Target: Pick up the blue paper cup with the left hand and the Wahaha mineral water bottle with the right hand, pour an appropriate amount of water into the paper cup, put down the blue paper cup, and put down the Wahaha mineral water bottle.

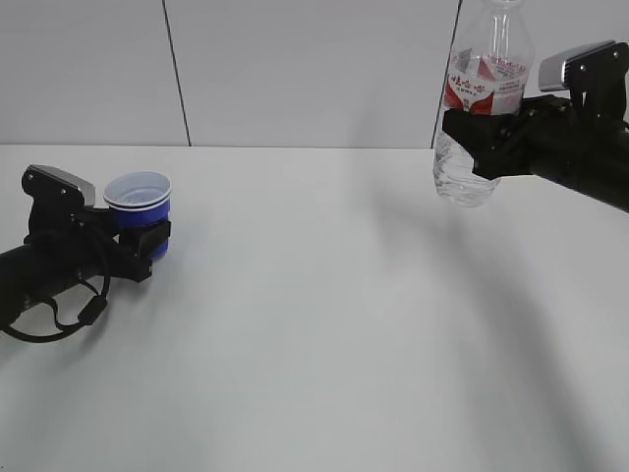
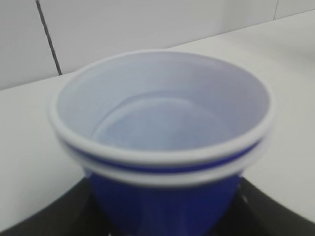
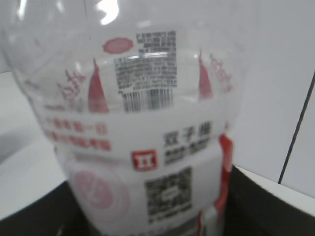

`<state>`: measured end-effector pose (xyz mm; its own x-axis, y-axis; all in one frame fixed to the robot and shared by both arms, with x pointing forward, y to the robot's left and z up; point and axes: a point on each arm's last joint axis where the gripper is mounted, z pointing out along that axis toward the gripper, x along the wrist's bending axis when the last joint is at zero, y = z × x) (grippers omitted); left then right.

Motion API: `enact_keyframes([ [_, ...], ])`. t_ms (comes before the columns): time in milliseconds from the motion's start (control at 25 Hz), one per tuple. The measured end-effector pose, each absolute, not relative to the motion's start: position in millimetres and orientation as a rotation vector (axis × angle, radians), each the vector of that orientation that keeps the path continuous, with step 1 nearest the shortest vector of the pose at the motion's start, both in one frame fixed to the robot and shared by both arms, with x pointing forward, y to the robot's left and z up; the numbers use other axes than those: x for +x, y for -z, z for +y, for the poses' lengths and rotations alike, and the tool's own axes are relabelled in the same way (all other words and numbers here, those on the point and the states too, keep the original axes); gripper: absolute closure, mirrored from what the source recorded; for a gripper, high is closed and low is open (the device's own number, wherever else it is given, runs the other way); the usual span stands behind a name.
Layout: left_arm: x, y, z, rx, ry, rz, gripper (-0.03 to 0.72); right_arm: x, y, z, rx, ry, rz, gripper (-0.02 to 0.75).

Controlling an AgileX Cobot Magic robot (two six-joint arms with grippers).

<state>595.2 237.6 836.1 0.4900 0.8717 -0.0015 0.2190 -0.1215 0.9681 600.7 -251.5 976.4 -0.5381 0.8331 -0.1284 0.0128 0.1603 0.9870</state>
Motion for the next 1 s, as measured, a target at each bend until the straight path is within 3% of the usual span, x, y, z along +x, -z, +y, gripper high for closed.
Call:
enact_keyframes([
  [1000,604,-812,228,1.584,-0.741,0.986,0.265,600,-976,-251,0.806,-1.456,1.731,0.337],
])
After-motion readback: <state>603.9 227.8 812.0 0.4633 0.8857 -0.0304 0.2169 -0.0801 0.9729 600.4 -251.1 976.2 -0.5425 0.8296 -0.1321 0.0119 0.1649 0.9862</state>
